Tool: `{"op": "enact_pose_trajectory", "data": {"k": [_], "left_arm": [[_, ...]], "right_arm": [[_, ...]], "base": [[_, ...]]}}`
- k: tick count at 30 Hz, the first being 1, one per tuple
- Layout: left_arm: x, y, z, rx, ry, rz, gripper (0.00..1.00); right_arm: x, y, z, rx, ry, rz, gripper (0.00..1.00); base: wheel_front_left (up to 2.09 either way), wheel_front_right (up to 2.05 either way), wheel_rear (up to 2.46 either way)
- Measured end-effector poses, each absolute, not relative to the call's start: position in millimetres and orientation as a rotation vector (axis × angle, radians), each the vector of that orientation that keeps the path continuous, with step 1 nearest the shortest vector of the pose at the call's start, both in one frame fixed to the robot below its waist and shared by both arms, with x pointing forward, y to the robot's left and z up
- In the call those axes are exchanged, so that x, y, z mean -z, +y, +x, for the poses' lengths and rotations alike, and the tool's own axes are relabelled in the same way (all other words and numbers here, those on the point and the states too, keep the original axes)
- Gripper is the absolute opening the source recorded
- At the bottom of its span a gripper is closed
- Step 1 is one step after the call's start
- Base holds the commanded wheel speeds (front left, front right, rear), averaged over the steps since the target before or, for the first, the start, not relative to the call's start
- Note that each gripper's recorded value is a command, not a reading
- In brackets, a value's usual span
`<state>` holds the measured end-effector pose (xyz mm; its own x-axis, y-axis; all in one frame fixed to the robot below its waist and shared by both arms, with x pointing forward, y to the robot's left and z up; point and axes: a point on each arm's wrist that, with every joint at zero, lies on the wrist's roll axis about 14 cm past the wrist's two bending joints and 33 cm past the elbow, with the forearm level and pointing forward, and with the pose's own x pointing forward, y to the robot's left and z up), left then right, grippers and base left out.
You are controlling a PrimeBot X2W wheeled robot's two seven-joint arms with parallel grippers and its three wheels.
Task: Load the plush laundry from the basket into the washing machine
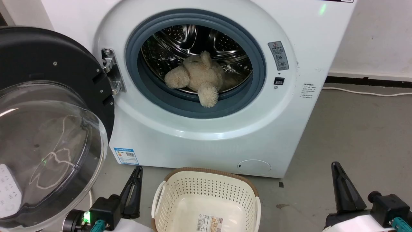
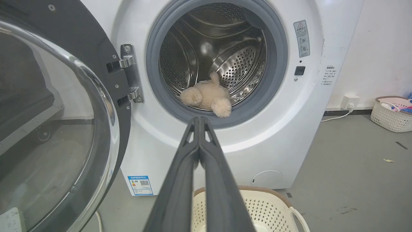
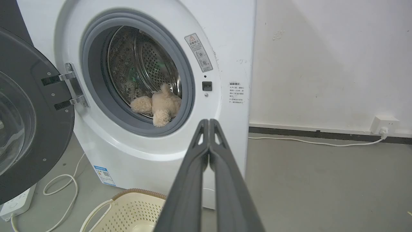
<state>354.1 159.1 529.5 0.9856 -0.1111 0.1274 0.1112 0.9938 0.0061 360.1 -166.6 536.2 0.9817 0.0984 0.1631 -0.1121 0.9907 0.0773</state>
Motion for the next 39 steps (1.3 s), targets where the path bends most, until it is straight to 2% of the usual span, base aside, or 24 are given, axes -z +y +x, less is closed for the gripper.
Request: {"op": "enact_pose_trajectory", "data": {"k": [39], "left_arm": [[-528.1,163.3,360.4,0.079,-0.085,0.016,0.0]], "right_arm": [[-527.9,-164.2,361.5,-0.115,-0.09,0.042,0.0]], "base": [[0.0,0.0,0.0]]}}
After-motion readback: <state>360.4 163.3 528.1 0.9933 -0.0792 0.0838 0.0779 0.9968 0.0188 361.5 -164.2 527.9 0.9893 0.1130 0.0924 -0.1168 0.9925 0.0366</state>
